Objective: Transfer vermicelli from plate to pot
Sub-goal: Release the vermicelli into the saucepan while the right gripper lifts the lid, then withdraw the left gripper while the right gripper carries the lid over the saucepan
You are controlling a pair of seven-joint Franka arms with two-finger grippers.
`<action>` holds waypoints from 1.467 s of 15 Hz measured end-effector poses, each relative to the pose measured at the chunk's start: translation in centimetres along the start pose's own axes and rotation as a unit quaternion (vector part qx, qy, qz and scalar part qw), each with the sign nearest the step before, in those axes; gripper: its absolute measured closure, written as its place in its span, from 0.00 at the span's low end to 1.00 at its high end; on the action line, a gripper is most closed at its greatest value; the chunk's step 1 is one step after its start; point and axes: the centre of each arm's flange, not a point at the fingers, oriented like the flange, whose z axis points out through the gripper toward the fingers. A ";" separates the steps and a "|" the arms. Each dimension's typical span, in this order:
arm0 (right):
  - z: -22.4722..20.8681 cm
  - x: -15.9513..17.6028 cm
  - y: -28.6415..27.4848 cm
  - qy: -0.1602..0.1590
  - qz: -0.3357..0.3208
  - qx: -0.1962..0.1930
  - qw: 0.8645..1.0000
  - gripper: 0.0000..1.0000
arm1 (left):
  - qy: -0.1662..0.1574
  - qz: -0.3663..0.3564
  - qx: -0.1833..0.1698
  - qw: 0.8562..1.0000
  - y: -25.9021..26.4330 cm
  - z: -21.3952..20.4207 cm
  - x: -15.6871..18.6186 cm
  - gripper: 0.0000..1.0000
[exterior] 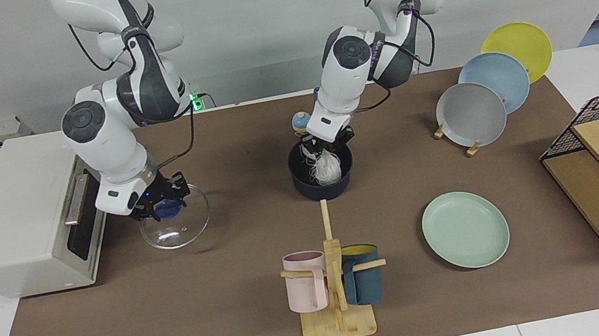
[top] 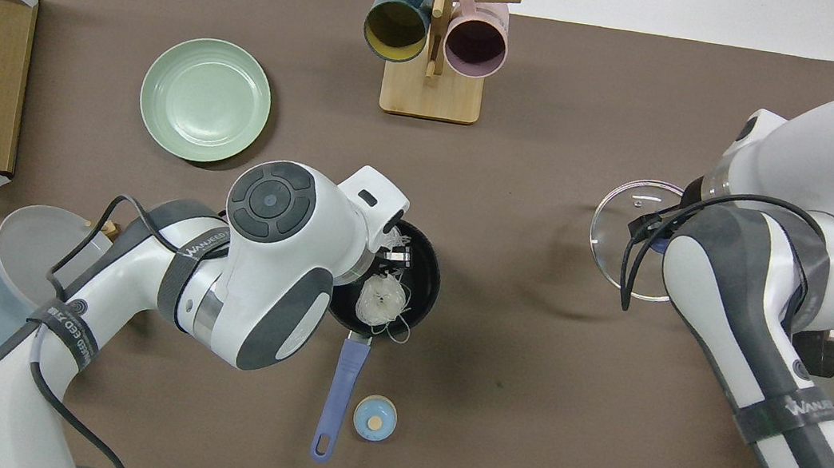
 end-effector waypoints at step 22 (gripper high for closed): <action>-4.0 2.9 -30.2 0.054 0.133 0.007 0.990 0.33 | 0.050 0.012 0.053 0.997 -24.4 -28.3 9.6 0.00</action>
